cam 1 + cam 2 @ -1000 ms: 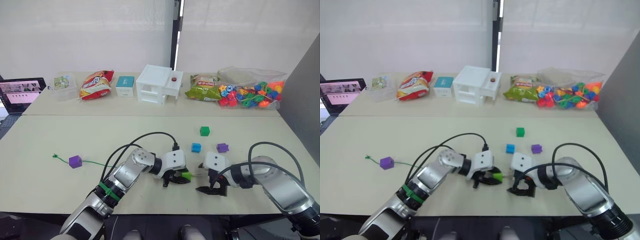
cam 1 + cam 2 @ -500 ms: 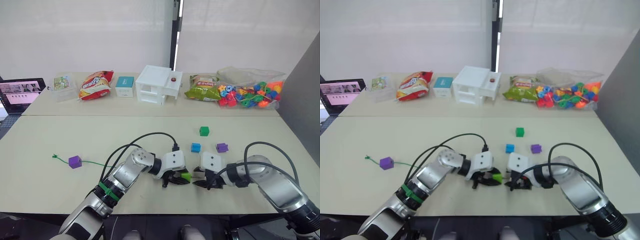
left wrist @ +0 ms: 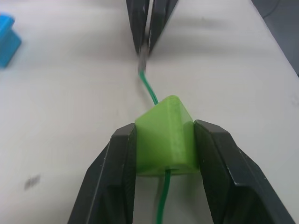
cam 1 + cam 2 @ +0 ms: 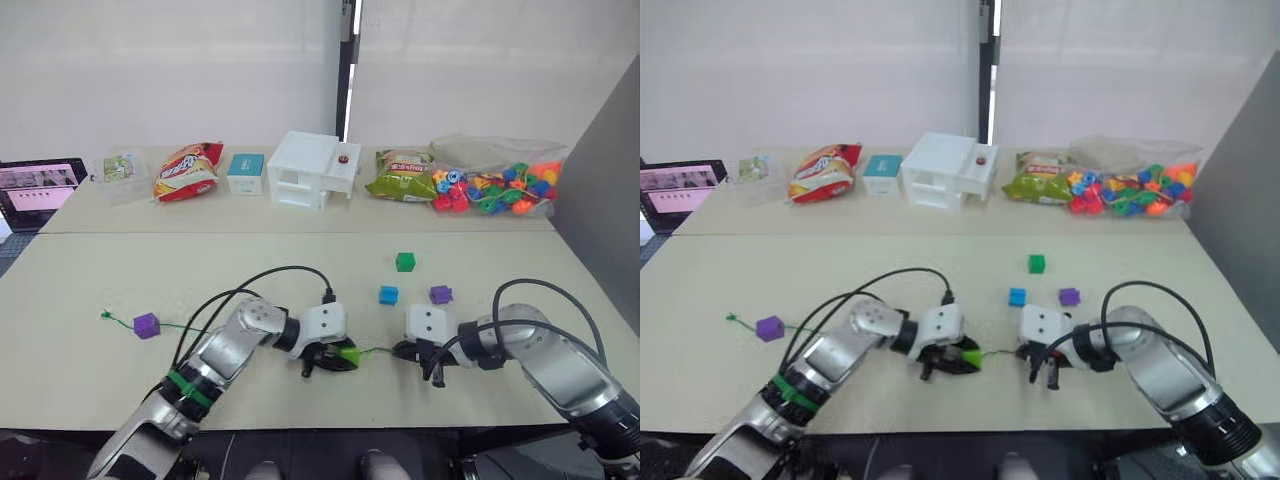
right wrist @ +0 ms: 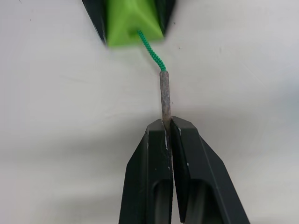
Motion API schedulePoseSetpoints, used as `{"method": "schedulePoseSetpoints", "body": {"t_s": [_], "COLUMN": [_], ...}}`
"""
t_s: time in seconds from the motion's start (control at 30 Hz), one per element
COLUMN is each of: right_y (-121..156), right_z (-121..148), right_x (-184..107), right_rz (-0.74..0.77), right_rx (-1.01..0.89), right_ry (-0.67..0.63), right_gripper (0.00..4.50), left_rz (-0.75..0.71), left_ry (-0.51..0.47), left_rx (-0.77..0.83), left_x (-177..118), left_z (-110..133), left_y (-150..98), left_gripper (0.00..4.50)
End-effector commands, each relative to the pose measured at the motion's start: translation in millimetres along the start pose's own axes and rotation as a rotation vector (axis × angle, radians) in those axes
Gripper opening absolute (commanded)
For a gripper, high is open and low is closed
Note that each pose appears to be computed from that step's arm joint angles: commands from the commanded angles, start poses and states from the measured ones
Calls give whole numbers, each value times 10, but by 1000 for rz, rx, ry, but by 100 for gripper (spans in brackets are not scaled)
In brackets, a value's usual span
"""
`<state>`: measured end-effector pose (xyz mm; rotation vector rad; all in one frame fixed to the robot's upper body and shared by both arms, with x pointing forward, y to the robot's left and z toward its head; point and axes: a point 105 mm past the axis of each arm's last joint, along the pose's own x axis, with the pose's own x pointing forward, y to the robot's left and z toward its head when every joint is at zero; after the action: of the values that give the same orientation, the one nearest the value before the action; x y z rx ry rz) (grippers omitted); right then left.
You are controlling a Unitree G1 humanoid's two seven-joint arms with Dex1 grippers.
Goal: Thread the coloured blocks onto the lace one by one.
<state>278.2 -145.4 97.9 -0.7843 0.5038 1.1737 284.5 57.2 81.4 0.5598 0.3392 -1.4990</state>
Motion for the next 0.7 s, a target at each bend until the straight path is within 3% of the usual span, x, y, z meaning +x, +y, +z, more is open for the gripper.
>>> {"method": "schedulePoseSetpoints", "body": {"t_s": [0.03, 0.3, 0.4, 0.6, 0.7], "right_y": [-57, -27, -15, 4, -4], "right_z": [46, 116, 134, 130, 127], "right_x": [-64, -29, -20, -24, -20], "right_rz": [-25, -12, -5, 9, 12], "right_rx": [-25, -44, -43, -46, -48], "right_ry": [4, -18, -28, -26, -22], "right_gripper": [0, 0, 0, 0, 0], "left_rz": [40, 204, 245, 310, 322], "left_ry": [105, 412, 502, 563, 561], "left_rx": [-84, -180, -193, -211, -202], "left_x": [-511, -1787, -2134, -2401, -2396], "left_z": [-360, -1089, -1282, -1447, -1470], "left_y": [-33, -72, -127, -167, -150], "left_gripper": [135, 135, 135, 135, 135]}}
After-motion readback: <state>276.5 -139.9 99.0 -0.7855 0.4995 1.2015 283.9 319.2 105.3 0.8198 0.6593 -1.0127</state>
